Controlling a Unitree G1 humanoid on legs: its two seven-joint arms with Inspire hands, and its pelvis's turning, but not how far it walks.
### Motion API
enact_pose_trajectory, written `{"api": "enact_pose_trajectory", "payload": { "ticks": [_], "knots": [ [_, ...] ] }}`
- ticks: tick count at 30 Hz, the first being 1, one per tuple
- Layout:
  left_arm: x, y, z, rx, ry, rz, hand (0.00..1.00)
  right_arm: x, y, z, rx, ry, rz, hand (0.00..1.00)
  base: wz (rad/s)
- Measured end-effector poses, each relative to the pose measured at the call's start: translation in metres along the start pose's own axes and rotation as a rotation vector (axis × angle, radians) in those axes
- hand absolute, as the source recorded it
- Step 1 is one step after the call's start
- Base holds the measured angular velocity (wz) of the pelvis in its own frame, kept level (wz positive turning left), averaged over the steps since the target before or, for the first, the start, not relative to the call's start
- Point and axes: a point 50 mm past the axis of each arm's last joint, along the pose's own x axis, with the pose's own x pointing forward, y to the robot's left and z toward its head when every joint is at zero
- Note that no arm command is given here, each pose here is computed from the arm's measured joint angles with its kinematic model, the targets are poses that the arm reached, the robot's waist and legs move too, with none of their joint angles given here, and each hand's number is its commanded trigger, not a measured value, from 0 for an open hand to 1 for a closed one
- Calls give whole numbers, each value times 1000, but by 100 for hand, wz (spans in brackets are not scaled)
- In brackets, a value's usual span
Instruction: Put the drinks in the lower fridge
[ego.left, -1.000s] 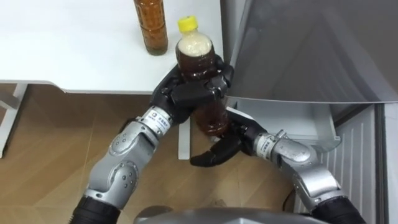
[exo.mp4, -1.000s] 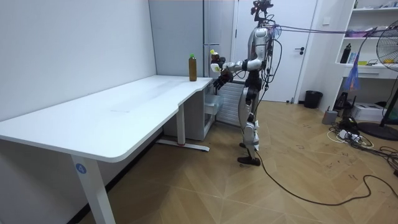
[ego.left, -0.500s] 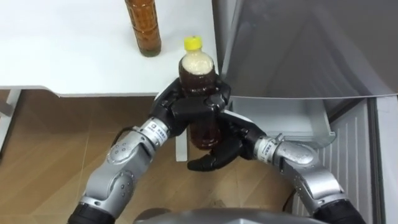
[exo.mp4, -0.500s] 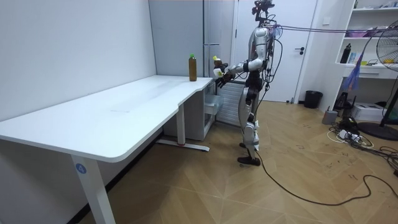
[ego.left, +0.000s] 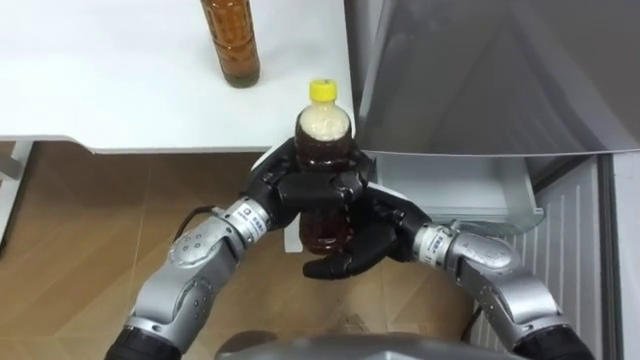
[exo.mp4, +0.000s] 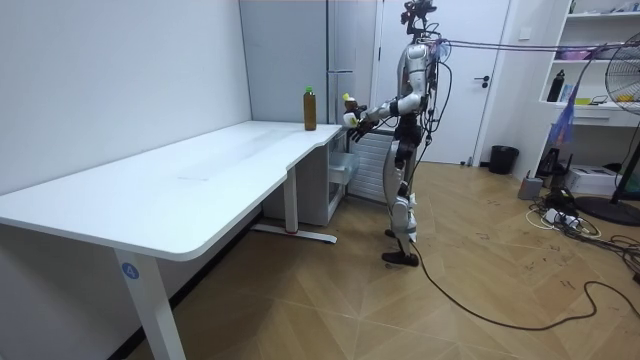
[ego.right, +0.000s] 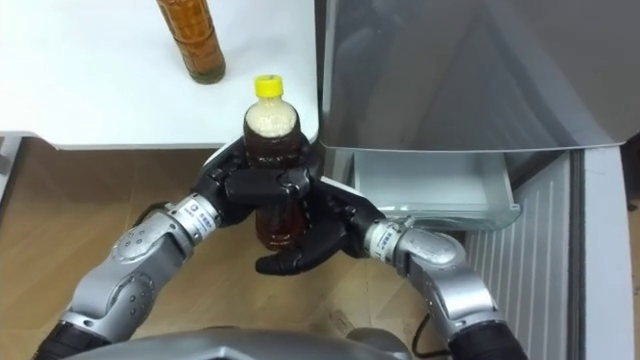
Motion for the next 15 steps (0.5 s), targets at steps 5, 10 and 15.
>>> {"api": "enact_pose_trajectory", "payload": {
  "ticks": [5,10,15],
  "knots": [
    [-1,0,1,10,-8,-10,100,0,1,0,19,-12,9,100,-1],
    [-2,1,0,27,0,-19,100,2,3,-1,19,-7,21,100,0],
    [-1,-3,-2,56,10,-39,100,-1,3,-4,1,26,29,100,1]
  ]
}}
